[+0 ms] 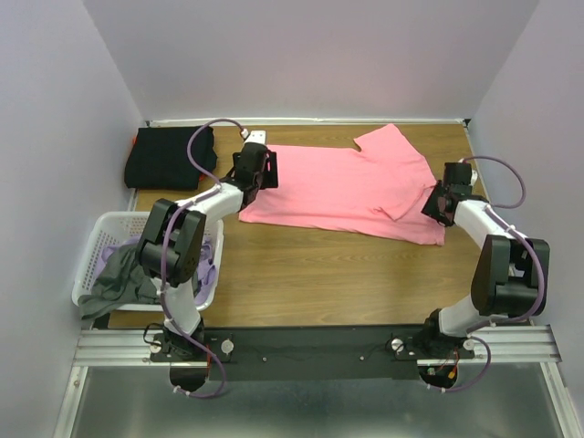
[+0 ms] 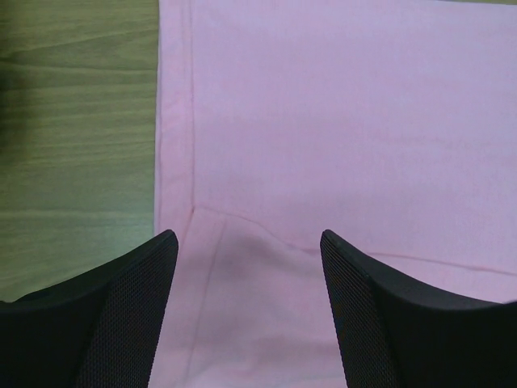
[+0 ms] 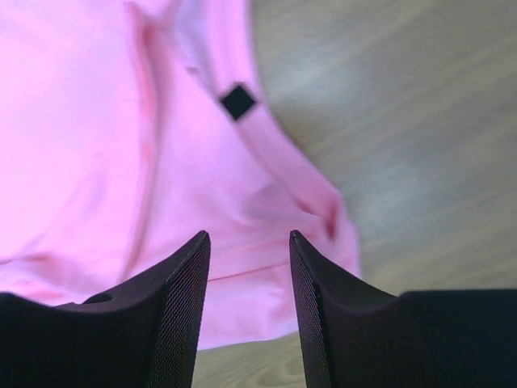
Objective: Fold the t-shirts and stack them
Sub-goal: Fold the tshirt
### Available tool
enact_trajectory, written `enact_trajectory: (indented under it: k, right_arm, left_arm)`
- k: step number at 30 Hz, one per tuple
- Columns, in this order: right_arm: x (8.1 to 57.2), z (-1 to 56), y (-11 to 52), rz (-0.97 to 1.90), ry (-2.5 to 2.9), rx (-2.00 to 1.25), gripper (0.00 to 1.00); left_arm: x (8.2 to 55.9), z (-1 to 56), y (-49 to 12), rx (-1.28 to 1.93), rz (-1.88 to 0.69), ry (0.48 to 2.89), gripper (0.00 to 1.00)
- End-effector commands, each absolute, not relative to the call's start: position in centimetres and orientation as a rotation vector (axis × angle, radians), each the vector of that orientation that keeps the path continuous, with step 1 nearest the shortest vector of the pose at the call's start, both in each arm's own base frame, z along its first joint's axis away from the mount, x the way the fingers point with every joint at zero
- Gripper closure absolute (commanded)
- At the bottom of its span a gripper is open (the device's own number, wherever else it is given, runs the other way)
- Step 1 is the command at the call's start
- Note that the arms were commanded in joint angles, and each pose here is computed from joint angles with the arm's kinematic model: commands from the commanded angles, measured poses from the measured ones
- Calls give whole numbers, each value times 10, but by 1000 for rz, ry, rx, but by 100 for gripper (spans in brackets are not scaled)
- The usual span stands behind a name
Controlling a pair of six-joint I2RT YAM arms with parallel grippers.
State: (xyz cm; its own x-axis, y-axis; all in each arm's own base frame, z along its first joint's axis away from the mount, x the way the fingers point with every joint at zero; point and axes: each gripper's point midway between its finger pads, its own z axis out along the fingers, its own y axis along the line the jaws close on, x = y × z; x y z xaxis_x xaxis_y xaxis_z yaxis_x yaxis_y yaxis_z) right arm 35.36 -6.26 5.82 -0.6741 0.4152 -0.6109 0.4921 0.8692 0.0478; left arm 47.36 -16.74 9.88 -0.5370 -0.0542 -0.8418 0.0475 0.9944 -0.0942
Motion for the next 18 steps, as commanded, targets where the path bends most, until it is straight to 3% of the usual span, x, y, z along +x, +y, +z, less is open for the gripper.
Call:
enact_trajectory:
  k: [1, 12, 18]
  right_arm:
    - [380, 72, -20, 119, 2344, 499, 49]
    - [372, 64, 55, 517, 2362, 248, 49]
    - [372, 51, 60, 530, 2400, 256, 48]
  left_arm:
    - [485, 87, -149, -7, -7, 2167, 22]
    - [468, 78, -146, 18, -70, 2185, 22]
    - [468, 84, -152, 34, -107, 2168, 22]
